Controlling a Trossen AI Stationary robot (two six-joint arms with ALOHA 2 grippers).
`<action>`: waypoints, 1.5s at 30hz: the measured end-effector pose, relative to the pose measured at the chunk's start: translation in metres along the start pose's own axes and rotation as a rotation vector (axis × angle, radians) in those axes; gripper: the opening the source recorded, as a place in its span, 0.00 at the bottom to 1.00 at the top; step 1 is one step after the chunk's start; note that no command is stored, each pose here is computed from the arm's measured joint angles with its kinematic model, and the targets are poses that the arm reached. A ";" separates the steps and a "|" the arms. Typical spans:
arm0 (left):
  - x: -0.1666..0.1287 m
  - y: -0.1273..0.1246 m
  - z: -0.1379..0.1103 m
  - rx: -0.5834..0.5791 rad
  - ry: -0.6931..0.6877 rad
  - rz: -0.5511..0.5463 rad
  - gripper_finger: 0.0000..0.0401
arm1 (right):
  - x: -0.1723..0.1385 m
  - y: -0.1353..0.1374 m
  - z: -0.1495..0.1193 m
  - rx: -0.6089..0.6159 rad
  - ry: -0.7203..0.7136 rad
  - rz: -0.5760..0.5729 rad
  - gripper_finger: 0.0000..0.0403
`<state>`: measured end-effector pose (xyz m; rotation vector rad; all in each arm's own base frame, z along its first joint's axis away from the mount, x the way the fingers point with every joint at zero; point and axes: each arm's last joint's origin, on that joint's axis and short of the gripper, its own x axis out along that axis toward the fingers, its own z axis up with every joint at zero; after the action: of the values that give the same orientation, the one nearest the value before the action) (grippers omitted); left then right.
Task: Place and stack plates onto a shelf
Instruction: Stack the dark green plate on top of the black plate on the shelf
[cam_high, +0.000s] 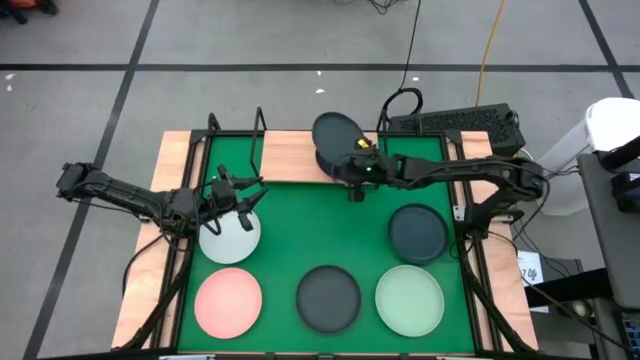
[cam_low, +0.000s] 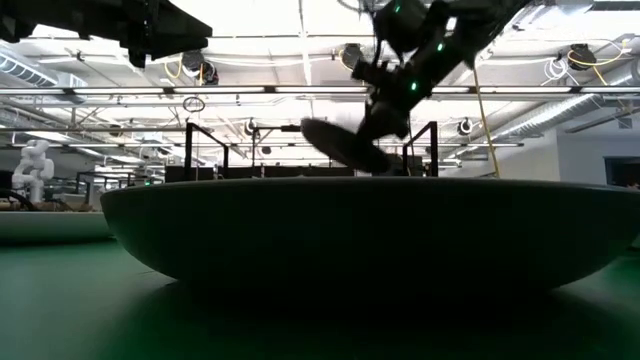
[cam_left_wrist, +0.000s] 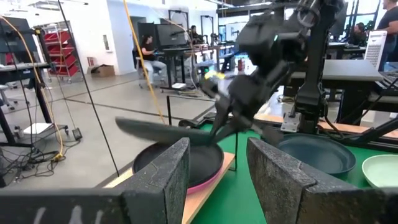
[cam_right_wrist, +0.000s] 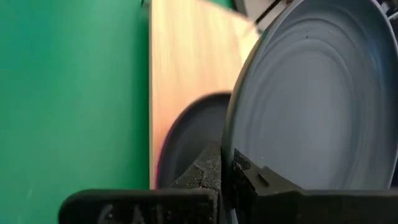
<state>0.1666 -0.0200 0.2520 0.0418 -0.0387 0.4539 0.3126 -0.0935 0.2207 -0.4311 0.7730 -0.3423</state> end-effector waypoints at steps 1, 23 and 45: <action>0.000 0.000 0.000 0.000 0.000 0.000 0.41 | 0.005 0.001 -0.003 0.008 0.022 0.004 0.00; 0.000 0.000 0.000 0.005 0.001 0.000 0.41 | 0.024 0.007 -0.028 0.025 0.211 0.063 0.03; 0.000 0.000 0.000 -0.043 -0.001 -0.001 0.41 | -0.017 -0.008 -0.007 0.085 0.047 0.060 0.22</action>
<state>0.1666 -0.0201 0.2521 0.0001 -0.0491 0.4522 0.2957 -0.0944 0.2303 -0.3204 0.8129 -0.3287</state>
